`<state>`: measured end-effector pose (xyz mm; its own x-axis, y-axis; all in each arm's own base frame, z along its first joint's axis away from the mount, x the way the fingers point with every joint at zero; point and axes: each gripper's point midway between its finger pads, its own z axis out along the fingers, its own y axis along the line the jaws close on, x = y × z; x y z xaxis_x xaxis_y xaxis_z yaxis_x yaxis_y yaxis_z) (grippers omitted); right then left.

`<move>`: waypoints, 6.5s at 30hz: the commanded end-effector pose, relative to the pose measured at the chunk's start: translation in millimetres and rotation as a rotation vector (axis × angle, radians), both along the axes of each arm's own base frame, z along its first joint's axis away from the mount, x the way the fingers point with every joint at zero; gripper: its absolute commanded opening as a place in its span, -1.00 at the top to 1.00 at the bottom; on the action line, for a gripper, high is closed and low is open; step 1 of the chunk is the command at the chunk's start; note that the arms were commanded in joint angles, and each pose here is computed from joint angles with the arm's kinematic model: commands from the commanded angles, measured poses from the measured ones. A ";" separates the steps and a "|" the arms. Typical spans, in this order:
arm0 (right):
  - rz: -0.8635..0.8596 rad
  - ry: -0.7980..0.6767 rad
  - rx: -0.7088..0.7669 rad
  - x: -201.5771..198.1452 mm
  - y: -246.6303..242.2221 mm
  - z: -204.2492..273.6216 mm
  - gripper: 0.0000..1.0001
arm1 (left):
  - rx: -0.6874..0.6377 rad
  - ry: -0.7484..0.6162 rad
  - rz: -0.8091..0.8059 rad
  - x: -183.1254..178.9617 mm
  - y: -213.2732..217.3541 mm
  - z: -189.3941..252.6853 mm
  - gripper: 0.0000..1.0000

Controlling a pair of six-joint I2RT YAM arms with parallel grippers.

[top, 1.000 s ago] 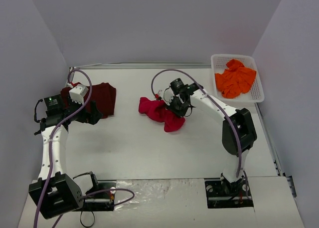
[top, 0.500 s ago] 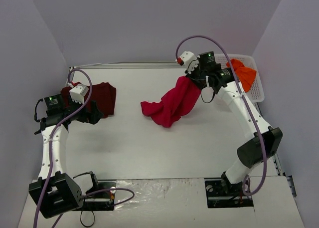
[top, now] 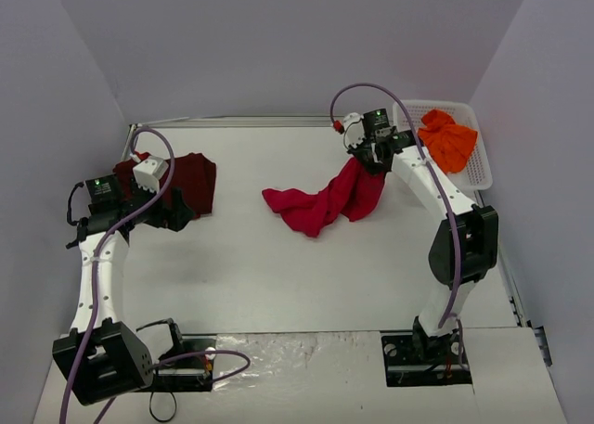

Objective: Fold and stack the t-shirts
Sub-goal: Flatten out the tshirt

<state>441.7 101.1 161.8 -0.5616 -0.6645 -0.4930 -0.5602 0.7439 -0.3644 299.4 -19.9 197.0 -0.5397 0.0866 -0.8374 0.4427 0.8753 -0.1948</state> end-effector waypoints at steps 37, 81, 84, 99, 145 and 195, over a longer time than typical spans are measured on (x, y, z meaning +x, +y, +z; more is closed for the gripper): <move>0.529 0.103 0.179 -95.4 189.6 1.7 -0.71 | 0.014 -0.016 0.006 6.7 2.5 3.7 -0.89; 0.504 0.394 0.168 -59.4 202.8 -138.9 0.00 | 0.026 -0.002 0.004 7.0 4.5 -3.9 -0.89; 0.497 0.396 0.149 -56.5 202.7 -146.2 0.05 | 0.025 -0.003 0.003 7.1 4.3 -3.2 -0.89; 0.371 0.205 0.101 -7.7 163.8 -83.9 1.00 | 0.006 -0.006 -0.010 6.4 -0.9 1.3 -0.89; 0.436 -0.033 0.245 -48.2 141.5 75.9 1.00 | -0.198 0.101 -0.432 103.6 -190.4 15.0 -0.89; 0.293 0.145 0.215 -50.6 73.5 -17.1 1.00 | 0.039 0.286 -0.554 151.3 -279.9 -76.2 -0.54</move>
<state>391.3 175.7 139.0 -0.4447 -0.7042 -0.5535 -0.7953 0.5947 -0.1177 449.8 -302.9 108.5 -0.6283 0.4367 -0.6438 0.7537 0.5467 -0.3647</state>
